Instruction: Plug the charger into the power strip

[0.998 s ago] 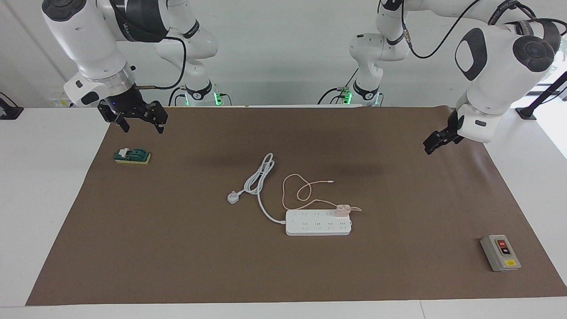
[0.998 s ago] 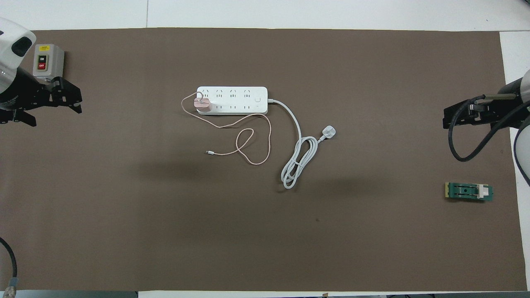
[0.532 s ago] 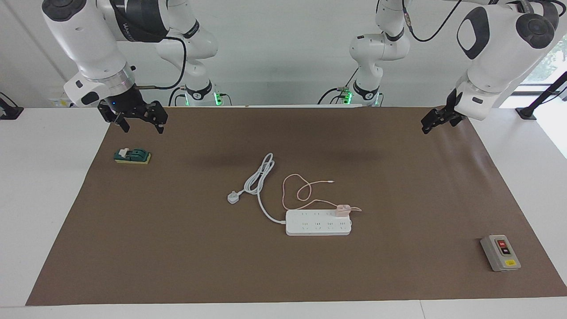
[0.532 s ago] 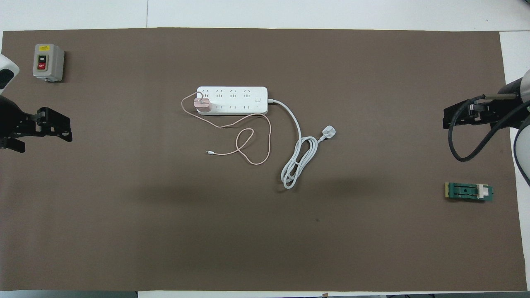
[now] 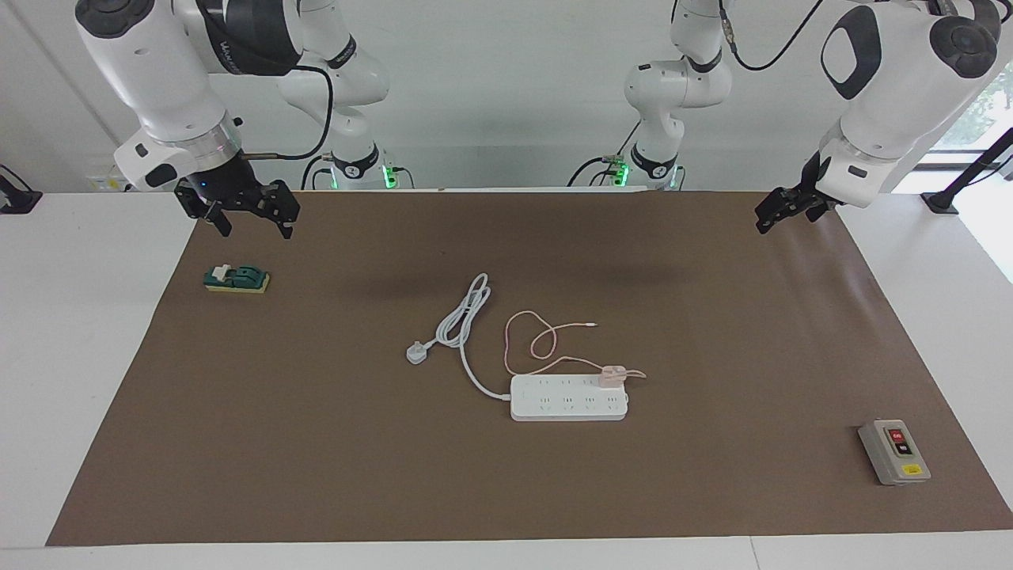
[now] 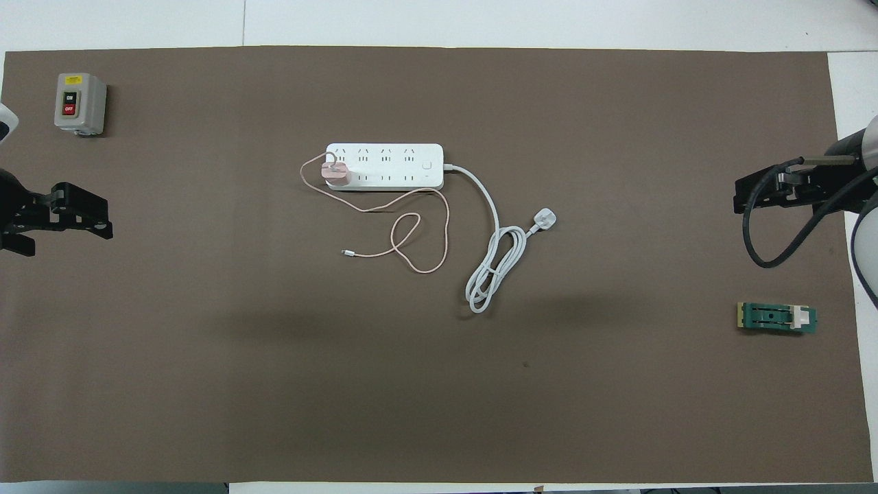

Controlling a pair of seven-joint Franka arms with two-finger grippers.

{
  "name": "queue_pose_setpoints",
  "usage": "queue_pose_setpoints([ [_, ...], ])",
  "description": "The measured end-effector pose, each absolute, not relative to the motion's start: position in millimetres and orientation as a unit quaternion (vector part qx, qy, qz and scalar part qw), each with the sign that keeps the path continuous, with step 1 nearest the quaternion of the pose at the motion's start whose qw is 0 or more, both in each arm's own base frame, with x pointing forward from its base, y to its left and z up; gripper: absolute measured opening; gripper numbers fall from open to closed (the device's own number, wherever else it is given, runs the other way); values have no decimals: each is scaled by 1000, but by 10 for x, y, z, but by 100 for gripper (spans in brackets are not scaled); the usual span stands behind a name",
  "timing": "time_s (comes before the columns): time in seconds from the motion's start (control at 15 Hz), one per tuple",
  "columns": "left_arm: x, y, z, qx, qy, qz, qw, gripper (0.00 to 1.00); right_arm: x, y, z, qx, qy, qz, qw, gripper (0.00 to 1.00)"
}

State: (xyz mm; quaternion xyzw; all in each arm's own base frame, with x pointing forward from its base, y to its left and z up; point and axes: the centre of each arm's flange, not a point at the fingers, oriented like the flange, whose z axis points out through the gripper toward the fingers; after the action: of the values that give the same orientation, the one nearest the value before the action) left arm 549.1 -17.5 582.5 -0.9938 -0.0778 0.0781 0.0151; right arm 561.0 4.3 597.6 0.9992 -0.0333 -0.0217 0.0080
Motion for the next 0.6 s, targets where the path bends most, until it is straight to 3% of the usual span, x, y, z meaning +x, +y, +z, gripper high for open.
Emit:
queue_pose_setpoints([
  [0.6,5515,-302,5832,-997,-24,71,-12,100,5609,43,5976,999,-33,-22,8,100],
])
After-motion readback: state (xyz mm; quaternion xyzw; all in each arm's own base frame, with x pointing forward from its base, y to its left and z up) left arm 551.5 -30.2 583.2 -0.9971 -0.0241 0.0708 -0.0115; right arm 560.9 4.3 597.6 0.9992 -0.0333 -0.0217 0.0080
